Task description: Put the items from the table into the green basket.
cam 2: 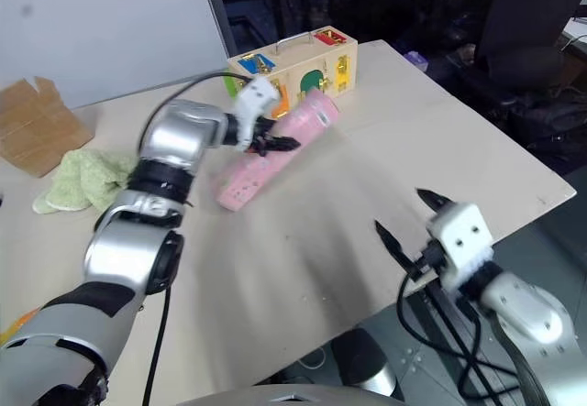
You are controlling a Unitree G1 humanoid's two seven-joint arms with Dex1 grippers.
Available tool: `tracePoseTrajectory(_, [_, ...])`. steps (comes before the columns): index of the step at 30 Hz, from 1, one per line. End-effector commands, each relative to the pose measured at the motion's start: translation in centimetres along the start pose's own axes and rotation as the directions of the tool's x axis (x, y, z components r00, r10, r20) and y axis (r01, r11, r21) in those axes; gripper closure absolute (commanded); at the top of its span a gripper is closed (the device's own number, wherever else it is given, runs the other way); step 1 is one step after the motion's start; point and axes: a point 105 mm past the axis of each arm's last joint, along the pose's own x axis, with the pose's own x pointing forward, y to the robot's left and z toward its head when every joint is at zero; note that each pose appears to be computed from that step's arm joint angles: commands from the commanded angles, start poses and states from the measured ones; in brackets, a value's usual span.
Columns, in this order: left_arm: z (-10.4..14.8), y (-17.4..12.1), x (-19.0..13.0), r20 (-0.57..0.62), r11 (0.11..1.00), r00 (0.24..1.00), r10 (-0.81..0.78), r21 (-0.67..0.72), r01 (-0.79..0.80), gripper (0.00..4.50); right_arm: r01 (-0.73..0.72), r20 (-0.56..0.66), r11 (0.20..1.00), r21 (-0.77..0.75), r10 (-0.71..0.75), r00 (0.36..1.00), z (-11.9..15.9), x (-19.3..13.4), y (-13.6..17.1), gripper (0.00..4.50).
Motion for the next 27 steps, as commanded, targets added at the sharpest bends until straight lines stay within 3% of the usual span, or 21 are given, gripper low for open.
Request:
tracePoseTrajectory(1, [1.6,1.6,-3.9,0.110,0.990,0.986,0.122,-0.079,-0.113,1.89,-0.100,0.061,0.995,0.015,0.098,0.993,1.2,2.1,0.6,0.00])
tracePoseTrajectory(12, [0.1,3.1,-14.4,0.240,0.864,0.844,0.480,-0.293,-0.409,1.89,-0.385,0.184,0.923,-0.025,0.383,0.905,3.9,7.7,1.9,0.00])
tracePoseTrajectory(17, [0.4,4.2,-20.1,0.328,0.751,0.678,0.658,-0.355,-0.557,1.89,-0.532,0.255,0.846,-0.032,0.522,0.814,5.9,10.2,3.5,0.00])
tracePoseTrajectory(27, [1.6,9.4,-29.9,0.403,0.494,0.342,0.849,-0.374,-0.785,1.89,-0.571,0.342,0.816,-0.092,0.564,0.752,10.5,14.6,6.0,0.00])
